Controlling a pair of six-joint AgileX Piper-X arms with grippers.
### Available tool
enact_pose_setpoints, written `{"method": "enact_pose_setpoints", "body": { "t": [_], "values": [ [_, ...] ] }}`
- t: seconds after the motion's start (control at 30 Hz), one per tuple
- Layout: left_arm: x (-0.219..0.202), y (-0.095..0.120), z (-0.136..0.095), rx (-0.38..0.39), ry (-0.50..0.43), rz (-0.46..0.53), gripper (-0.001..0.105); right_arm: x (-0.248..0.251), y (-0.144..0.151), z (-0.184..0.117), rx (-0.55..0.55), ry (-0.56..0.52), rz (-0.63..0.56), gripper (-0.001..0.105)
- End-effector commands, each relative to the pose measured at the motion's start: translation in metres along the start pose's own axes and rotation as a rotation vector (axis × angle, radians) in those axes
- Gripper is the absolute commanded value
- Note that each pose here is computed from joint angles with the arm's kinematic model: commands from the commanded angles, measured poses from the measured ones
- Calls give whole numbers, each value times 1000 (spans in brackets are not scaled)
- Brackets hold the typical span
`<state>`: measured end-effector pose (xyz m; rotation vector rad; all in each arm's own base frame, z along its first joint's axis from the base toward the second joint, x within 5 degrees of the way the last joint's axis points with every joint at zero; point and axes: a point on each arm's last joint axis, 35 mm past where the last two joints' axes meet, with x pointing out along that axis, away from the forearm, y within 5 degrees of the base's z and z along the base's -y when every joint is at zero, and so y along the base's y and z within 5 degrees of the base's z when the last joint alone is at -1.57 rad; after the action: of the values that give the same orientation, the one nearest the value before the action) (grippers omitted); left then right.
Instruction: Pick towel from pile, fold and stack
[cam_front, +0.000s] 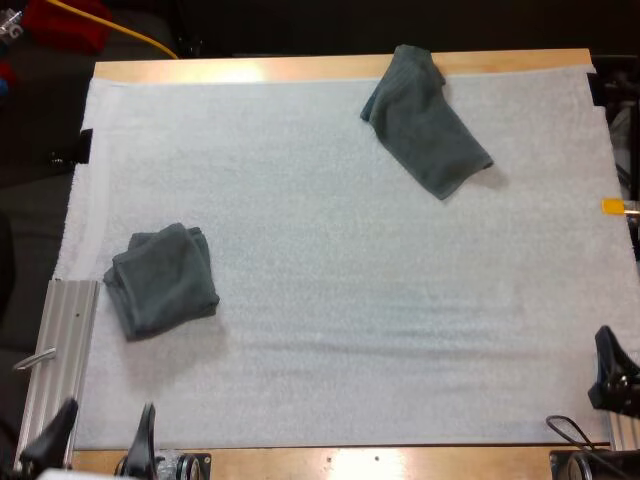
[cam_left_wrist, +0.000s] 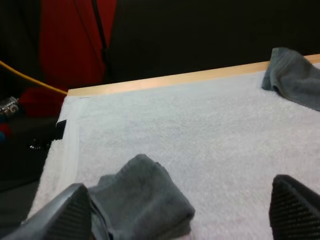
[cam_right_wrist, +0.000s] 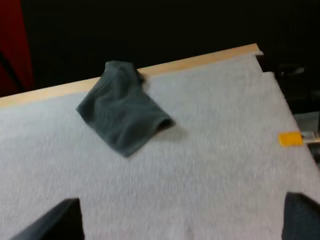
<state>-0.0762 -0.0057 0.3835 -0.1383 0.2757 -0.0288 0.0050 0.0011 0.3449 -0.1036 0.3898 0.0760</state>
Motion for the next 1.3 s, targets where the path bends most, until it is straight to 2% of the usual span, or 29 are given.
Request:
{"method": "enact_pose_setpoints", "body": {
  "t": [0.0, 0.17, 0.4, 0.67, 0.87, 1.17, 1.27],
  "values": [
    [1, 0, 1, -6, 18, -2, 70, -4, 0, -4, -8, 0, -9, 77],
    [1, 1, -5, -11, 74, 5, 70, -13, 2, -16, -3, 2, -9, 77],
    [2, 2, -17, -14, 176, 18, 70, -13, 2, -17, -2, 17, -7, 77],
    [6, 2, -15, 5, 153, 13, 70, 1, 3, -26, -52, 63, -3, 77],
    [19, 3, -11, 9, 104, 8, 70, 26, 3, -34, -55, 39, -6, 77],
    [49, 6, -18, 9, 103, 8, 70, 46, 3, -43, -55, 34, -7, 77],
    [64, 8, -23, 43, 108, 6, 70, 51, 3, -48, -55, 51, -4, 77]
  ]
}}
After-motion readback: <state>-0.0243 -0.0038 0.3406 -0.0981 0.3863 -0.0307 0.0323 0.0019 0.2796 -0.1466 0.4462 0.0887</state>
